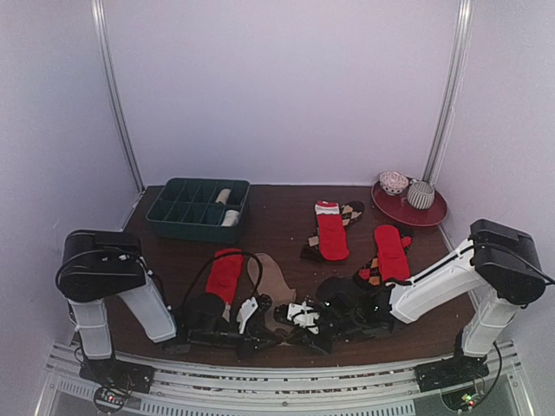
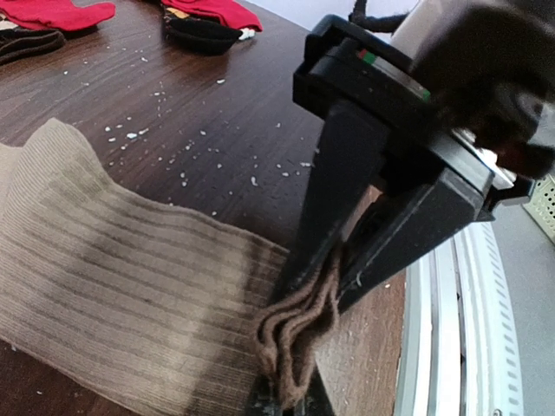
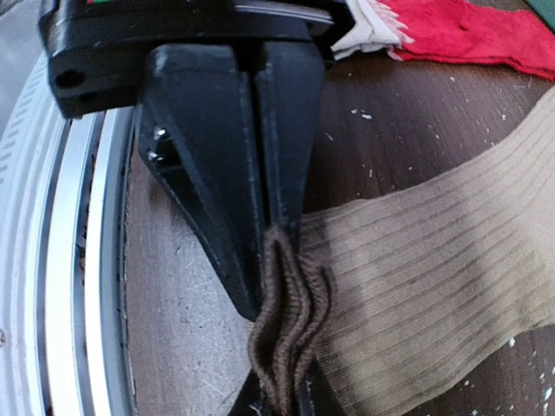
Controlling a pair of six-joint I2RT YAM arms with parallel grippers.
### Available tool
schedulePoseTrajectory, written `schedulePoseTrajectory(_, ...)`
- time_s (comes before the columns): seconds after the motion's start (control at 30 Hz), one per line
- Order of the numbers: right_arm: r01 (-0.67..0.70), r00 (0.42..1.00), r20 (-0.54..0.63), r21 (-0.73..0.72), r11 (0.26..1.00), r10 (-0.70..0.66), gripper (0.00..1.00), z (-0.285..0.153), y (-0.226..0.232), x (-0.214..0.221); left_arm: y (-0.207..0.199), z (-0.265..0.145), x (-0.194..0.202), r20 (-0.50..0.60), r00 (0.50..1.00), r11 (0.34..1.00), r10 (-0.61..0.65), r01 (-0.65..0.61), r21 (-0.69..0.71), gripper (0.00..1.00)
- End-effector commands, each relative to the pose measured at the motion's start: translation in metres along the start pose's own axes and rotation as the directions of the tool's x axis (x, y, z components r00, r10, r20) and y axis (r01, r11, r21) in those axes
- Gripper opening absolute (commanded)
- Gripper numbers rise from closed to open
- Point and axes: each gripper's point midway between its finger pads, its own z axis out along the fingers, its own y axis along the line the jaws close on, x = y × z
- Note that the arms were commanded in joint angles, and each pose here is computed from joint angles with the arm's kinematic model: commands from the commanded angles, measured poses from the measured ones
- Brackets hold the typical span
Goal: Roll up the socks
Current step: Roll a pair of socks at the center of the board.
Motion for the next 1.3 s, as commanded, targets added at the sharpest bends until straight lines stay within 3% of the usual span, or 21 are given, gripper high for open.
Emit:
schedulePoseTrajectory(0.0,-0.085,0.996,0.026,-0.068,0.994,0.087,0.04,-0.005,0.005,-0.012,0.006,-0.01,0.04,-0.123,0.991,0.998,-0.058,0.056,-0.02,0.0)
schedulePoseTrajectory(0.03,-0.118,0.992,0.024,-0.103,0.988,0.121,0.03,-0.006,0.007,-0.013,0.005,-0.012,0.037,-0.112,0.993,0.999,-0.043,0.041,-0.02,0.0)
schedulePoseTrajectory(0.13,-0.239,0.97,-0.013,-0.213,0.947,0.242,0.02,-0.006,0.014,-0.014,0.002,-0.021,0.026,-0.074,0.997,0.999,0.019,-0.021,-0.028,0.21)
schedulePoseTrajectory(0.27,-0.391,0.919,-0.169,-0.284,0.876,0.356,0.02,0.002,0.024,0.005,-0.004,-0.032,0.005,-0.017,0.993,0.993,0.114,-0.115,-0.037,0.55)
schedulePoseTrajectory(0.5,-0.583,0.79,-0.397,-0.25,0.773,0.467,0.02,0.013,0.027,0.035,-0.019,-0.045,-0.03,0.088,0.95,0.954,0.3,-0.296,-0.051,0.58)
schedulePoseTrajectory(0.7,-0.607,0.758,-0.456,-0.233,0.759,0.466,0.02,0.019,0.027,0.047,-0.011,-0.03,-0.043,0.096,0.929,0.932,0.357,-0.349,-0.096,0.58)
schedulePoseTrajectory(0.97,-0.62,0.742,-0.48,-0.226,0.752,0.467,0.02,0.021,0.027,0.056,0.013,-0.016,-0.006,-0.01,0.953,0.945,0.302,-0.3,-0.128,0.56)
schedulePoseTrajectory(1.1,-0.62,0.739,-0.488,-0.223,0.752,0.464,0.03,0.021,0.026,0.06,0.015,-0.018,0.001,-0.019,0.963,0.954,0.27,-0.27,-0.127,0.4)
schedulePoseTrajectory(1.2,-0.619,0.74,-0.488,-0.221,0.754,0.464,0.03,0.022,0.025,0.062,0.014,-0.02,0.003,-0.019,0.965,0.958,0.26,-0.26,-0.124,0.16)
schedulePoseTrajectory(1.27,-0.609,0.748,-0.479,-0.22,0.762,0.46,0.04,0.022,0.024,0.06,0.016,-0.019,0.004,-0.028,0.968,0.959,0.25,-0.252,-0.129,0.06)
